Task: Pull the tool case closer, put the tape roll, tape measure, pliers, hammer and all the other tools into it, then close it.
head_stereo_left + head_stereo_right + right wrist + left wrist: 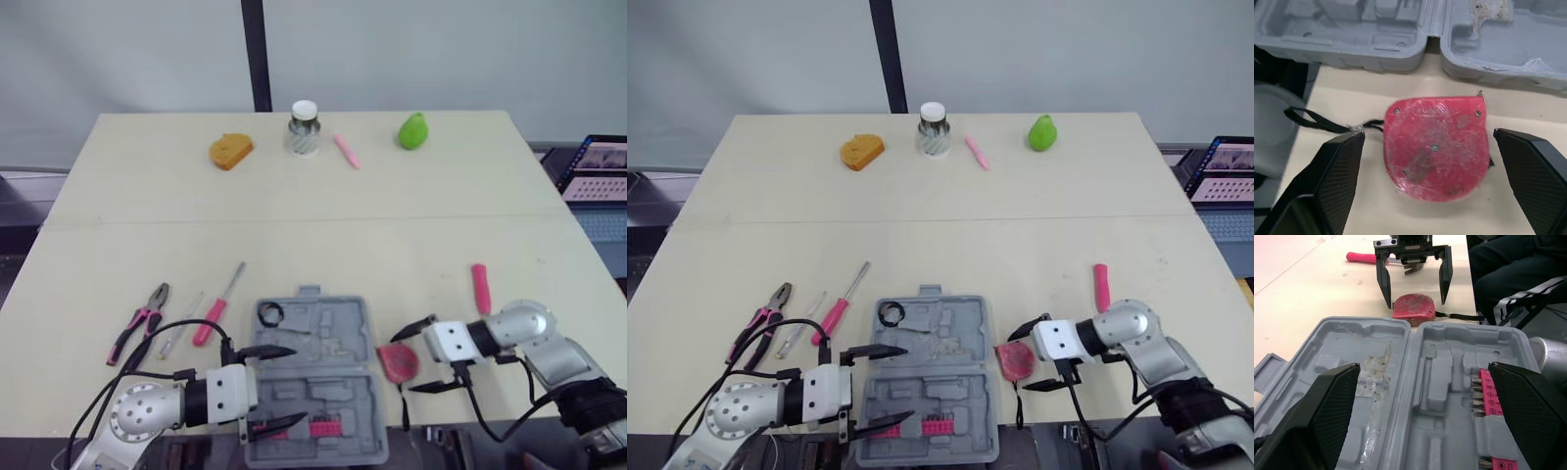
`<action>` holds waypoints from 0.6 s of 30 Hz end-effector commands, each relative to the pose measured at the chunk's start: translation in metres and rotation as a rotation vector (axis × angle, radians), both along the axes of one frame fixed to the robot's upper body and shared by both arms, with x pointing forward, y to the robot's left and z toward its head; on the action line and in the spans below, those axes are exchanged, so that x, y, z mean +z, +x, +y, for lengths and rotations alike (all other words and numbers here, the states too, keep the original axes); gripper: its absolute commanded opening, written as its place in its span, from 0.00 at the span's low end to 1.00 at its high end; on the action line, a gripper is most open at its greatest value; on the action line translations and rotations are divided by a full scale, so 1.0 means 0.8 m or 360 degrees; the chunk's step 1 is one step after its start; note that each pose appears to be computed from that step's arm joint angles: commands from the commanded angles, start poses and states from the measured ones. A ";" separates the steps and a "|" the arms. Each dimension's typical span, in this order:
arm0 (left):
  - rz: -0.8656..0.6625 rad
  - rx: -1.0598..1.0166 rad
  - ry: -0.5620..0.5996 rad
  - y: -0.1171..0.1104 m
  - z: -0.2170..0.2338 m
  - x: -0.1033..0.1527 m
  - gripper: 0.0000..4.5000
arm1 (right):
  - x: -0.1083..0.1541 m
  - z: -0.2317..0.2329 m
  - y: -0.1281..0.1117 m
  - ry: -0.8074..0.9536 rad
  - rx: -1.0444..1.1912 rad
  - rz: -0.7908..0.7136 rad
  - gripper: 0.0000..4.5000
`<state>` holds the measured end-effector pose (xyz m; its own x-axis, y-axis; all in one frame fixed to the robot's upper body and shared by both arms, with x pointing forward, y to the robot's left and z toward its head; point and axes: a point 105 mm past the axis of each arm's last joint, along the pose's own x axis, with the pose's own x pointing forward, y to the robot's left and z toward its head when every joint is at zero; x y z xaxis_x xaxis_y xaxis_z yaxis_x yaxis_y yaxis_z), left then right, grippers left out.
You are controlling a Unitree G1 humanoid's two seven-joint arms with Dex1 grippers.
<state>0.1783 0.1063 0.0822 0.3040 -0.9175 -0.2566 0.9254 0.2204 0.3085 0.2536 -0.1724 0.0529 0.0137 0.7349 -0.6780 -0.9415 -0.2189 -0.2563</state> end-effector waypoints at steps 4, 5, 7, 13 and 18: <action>-0.0029 -0.0010 -0.0009 0.001 -0.004 0.004 1.00 | -0.005 0.006 0.002 0.0011 0.0060 -0.0046 0.99; -0.0029 -0.0011 -0.0008 0.001 -0.004 0.004 1.00 | -0.006 0.006 0.003 0.0008 0.0066 -0.0048 0.99; -0.0030 -0.0012 -0.0007 0.001 -0.004 0.004 1.00 | -0.009 0.006 0.003 0.0005 0.0073 -0.0047 0.99; -0.0032 -0.0011 -0.0002 0.002 -0.005 0.005 1.00 | -0.017 0.006 0.006 -0.0002 0.0074 -0.0035 0.99; -0.0032 -0.0008 0.0001 0.002 -0.004 0.005 1.00 | -0.019 0.005 0.008 -0.0005 0.0076 -0.0031 0.99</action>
<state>0.1811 0.1048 0.0831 0.3092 -0.9161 -0.2551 0.9233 0.2248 0.3116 0.2598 -0.1702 0.0387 -0.0009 0.7342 -0.6789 -0.9292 -0.2515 -0.2708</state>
